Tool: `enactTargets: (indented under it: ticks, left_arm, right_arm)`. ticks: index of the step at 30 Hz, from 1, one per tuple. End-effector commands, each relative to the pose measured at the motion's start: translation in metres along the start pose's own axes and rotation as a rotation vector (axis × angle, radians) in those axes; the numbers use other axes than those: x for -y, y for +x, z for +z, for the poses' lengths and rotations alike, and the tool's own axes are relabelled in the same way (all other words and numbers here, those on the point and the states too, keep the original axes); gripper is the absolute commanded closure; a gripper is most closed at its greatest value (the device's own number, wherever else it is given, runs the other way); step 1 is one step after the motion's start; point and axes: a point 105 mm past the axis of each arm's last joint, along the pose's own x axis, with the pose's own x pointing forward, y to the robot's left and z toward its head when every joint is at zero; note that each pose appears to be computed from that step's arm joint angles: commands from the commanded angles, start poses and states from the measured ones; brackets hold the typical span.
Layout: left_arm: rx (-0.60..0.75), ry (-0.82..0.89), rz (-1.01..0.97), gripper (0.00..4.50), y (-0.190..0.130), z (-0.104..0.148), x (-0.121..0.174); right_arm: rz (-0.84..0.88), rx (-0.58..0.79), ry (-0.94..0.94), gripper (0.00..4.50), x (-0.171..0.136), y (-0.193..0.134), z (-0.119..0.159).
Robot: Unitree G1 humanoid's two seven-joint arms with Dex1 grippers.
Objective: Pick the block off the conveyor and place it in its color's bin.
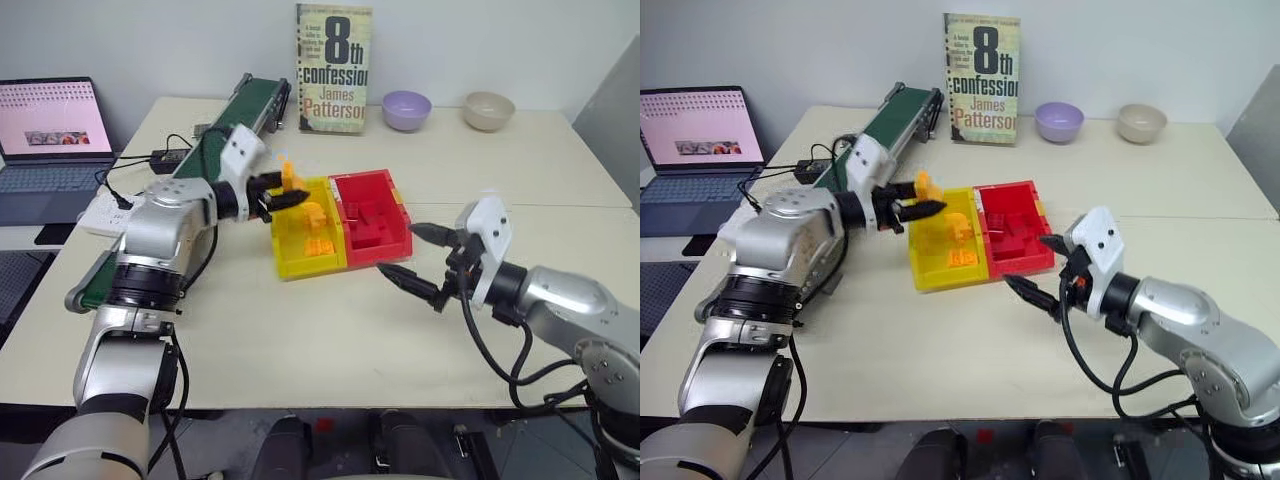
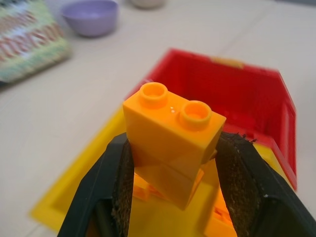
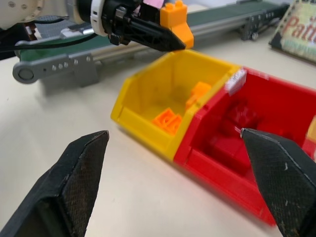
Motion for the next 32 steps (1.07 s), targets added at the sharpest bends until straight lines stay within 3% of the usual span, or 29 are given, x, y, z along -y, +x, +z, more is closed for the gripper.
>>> enactTargets:
  ticks: [1, 3, 5, 14, 24, 27, 32]
  left_arm:
    - [-0.001, 0.124, -0.016, 2.44, 0.002, 0.011, -0.006]
    - [0.002, 0.124, -0.032, 2.44, 0.004, 0.010, -0.008]
    - [0.012, 0.120, -0.054, 1.74, 0.005, 0.011, -0.007]
    - [0.031, 0.133, -0.039, 0.05, 0.009, 0.018, -0.015]
    - [0.019, 0.161, -0.037, 0.05, -0.027, 0.028, -0.027]
    - [-0.076, 0.186, -0.026, 0.05, -0.053, 0.019, -0.033]
    - [-0.177, 0.149, -0.126, 0.05, -0.100, 0.001, -0.011]
  right_arm:
    - [-0.047, 0.048, -0.052, 0.00, -0.002, -0.008, 0.010]
    - [-0.063, 0.047, -0.051, 0.00, -0.002, -0.009, 0.008]
    - [-0.071, 0.050, -0.046, 0.00, -0.003, -0.011, 0.007]
    - [-0.100, 0.038, -0.040, 0.00, -0.001, -0.015, 0.003]
    - [-0.038, 0.016, -0.072, 0.00, 0.003, -0.014, 0.008]
    - [-0.002, 0.003, -0.095, 0.00, 0.012, -0.015, 0.013]
    - [0.059, -0.044, -0.133, 0.00, 0.025, -0.015, 0.014]
